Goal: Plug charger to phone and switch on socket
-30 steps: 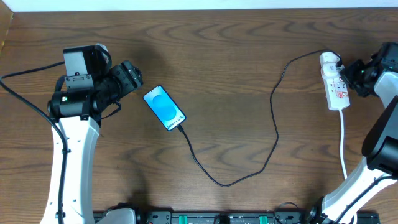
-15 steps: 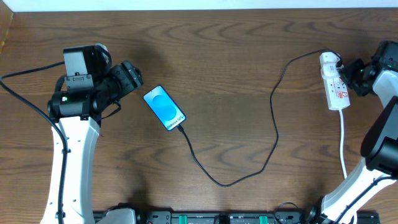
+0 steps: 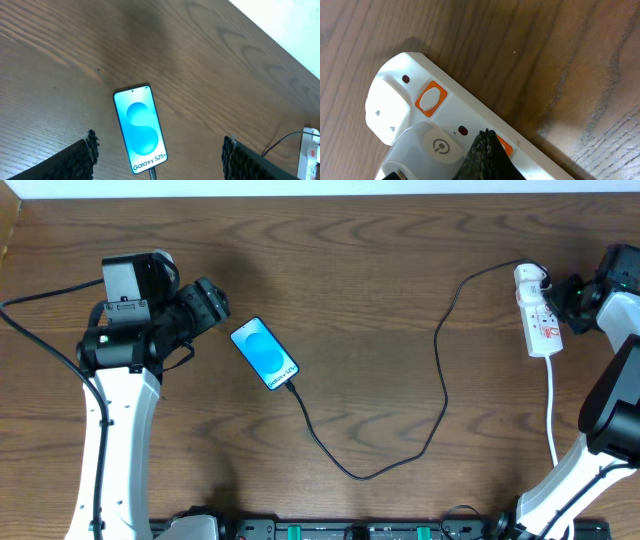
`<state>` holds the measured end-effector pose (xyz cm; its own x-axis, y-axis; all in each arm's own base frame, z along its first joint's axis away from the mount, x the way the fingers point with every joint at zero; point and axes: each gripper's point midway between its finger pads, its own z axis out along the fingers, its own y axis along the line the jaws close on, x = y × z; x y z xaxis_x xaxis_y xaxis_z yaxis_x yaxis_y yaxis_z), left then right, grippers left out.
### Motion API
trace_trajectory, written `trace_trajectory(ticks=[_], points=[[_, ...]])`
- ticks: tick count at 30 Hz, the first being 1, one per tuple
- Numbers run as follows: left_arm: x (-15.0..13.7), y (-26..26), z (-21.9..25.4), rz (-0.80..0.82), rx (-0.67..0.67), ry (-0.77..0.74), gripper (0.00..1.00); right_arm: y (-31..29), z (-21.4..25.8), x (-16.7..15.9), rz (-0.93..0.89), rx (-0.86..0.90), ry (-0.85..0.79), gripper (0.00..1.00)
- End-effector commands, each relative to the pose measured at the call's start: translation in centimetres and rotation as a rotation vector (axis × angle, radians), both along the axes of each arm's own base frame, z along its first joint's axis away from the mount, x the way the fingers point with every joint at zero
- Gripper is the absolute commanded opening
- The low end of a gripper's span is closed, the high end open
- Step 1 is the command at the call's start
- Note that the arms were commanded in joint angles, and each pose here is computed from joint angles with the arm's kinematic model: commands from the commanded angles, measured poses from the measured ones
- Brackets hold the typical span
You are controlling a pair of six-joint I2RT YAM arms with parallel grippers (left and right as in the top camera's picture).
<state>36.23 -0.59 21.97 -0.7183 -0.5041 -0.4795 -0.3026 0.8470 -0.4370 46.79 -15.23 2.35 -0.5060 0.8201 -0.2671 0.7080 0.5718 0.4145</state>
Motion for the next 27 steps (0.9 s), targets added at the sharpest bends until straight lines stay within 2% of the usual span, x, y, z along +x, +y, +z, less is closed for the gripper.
trace_trajectory(ticks=[1,11,18,27], points=[[0.0,0.3,0.3,0.005,0.014,-0.009,0.80,14.0,-1.5,-0.2,0.292,0.378,0.013,0.01],[0.0,0.3,0.3,0.004,0.014,-0.009,0.80,13.1,-1.6,-0.1,0.253,0.361,0.017,0.01],[0.0,0.3,0.3,0.005,0.014,-0.009,0.80,10.5,0.2,1.4,0.234,0.430,-0.115,0.01],[0.0,0.3,0.3,0.005,0.014,-0.009,0.80,10.9,0.5,0.9,0.266,0.460,-0.117,0.01]])
